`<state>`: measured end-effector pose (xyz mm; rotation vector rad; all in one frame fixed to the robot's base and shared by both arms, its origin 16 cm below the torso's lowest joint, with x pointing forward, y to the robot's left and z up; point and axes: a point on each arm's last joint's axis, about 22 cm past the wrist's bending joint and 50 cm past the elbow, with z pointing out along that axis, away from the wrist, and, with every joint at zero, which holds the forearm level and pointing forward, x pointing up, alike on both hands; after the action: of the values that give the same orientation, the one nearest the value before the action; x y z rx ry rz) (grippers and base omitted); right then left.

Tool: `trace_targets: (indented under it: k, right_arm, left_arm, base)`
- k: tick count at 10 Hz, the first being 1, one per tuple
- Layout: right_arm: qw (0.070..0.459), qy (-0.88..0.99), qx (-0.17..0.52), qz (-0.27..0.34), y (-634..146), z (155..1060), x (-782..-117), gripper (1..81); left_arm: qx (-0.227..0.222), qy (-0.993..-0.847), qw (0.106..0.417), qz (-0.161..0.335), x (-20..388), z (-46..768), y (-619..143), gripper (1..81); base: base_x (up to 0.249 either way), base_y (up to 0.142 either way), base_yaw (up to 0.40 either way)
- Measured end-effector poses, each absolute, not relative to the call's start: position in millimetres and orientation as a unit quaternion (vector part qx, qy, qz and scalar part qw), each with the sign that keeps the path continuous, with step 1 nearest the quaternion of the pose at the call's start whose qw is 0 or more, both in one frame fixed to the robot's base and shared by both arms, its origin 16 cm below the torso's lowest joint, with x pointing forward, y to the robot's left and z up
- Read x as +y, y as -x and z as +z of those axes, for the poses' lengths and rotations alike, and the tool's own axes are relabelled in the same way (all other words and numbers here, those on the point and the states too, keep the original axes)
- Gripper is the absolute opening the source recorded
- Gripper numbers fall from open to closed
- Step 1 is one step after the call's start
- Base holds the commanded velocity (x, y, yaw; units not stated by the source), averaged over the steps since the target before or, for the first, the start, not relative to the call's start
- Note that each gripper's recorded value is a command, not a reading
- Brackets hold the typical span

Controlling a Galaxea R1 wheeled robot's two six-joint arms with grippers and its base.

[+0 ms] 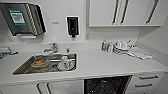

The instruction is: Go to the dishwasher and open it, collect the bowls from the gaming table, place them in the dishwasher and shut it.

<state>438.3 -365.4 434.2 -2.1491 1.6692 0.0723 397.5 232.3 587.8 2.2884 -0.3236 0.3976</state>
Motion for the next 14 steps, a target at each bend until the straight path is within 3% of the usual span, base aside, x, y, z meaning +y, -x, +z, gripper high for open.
trace_targets:
  k: [5, 9, 12, 14]
  right_arm:
    - [0.226, 0.757, 0.613, 0.009, -449.7, 390.1, -327.9, 81.1]
    - [0.248, 0.748, 0.616, -0.005, -440.4, 389.7, -335.5, 81.1]
    - [0.161, 0.76, 0.627, 0.054, -344.6, 354.1, -353.2, 81.1]
    - [0.172, 0.759, 0.626, 0.052, -349.5, 353.0, -342.1, 81.1]
  left_arm:
    - [-0.131, -0.899, 0.393, 0.144, 222.4, 579.4, -390.4, 81.1]
    - [-0.132, -0.897, 0.397, 0.141, 214.8, 574.0, -389.7, 81.1]
    - [-0.133, -0.898, 0.397, 0.137, 214.8, 572.8, -387.5, 81.1]
    - [-0.132, -0.9, 0.396, 0.126, 215.4, 567.9, -375.1, 81.1]
  base:
    - [-0.097, 0.0, 0.0]
    - [-0.108, 0.0, 0.0]
    - [-0.073, 0.0, 0.0]
    - [0.0, 0.0, 0.0]
